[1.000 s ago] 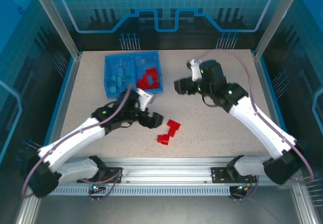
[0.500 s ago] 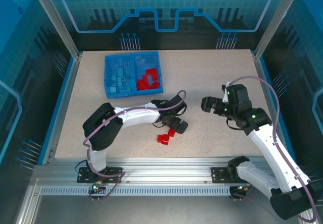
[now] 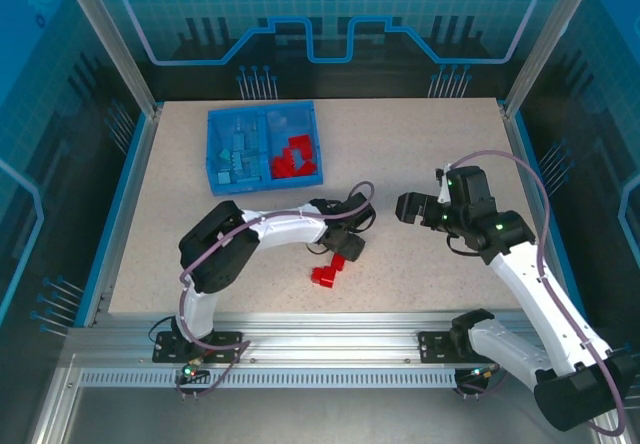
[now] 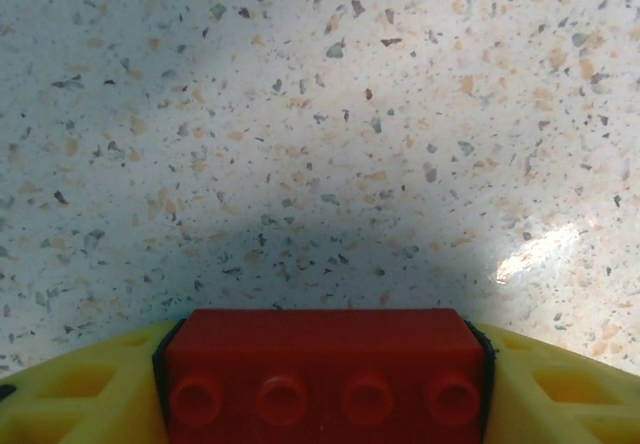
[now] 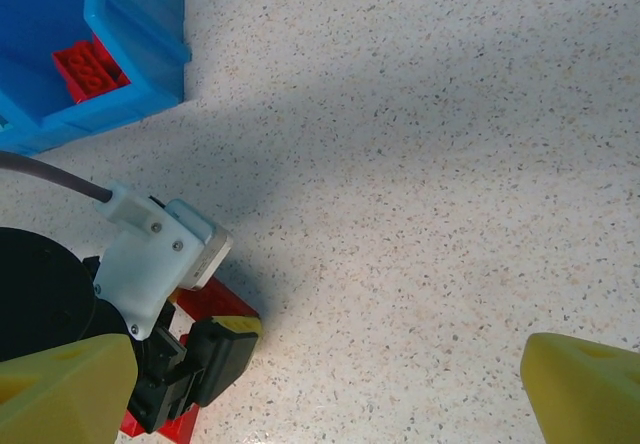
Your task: Sort the legos into containers by color
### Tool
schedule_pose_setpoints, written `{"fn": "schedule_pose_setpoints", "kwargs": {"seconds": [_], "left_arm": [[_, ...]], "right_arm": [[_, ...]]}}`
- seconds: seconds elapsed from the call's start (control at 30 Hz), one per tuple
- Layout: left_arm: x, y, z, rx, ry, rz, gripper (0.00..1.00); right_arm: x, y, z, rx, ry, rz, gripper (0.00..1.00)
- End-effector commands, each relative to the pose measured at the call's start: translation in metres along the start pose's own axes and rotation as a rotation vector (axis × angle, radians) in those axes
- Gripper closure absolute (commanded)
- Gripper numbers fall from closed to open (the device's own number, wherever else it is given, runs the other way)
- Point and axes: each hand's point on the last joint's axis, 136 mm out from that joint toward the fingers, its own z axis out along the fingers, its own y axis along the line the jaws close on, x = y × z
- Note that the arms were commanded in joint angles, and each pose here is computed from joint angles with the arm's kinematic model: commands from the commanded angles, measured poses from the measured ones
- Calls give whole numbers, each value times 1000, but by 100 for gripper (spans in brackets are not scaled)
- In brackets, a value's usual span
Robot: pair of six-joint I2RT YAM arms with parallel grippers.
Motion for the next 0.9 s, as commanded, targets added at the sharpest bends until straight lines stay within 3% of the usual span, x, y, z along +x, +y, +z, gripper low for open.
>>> {"fn": "schedule_pose_setpoints", "kwargs": {"seconds": [0.0, 0.13, 0.27, 0.37, 0.47, 0.6, 0.77, 0.87], "left_arm": [[0, -3, -19, 26, -21, -46, 38], [-31, 19, -69, 18, -162, -124, 38], [-69, 76, -125, -48, -320, -225, 38], [-96, 127, -145, -111, -378, -285, 38], [-119, 171, -145, -190, -393, -330, 38], [-143, 212, -120, -214, -372, -422, 38], [-160, 237, -80, -224, -311, -498, 36], [-165, 239, -70, -214, -307, -519, 28]], "right_arm": [[-1, 1, 1, -10, 11, 25, 0], [-5, 11, 1, -60, 6, 21, 0], [-2, 34, 3, -159, 10, -45, 0], [7, 59, 8, -238, 49, -107, 0], [17, 81, 11, -275, 76, -177, 0], [22, 92, 14, -262, 82, -215, 0], [25, 95, 11, -265, 86, -210, 0], [24, 94, 6, -258, 78, -216, 0]]}}
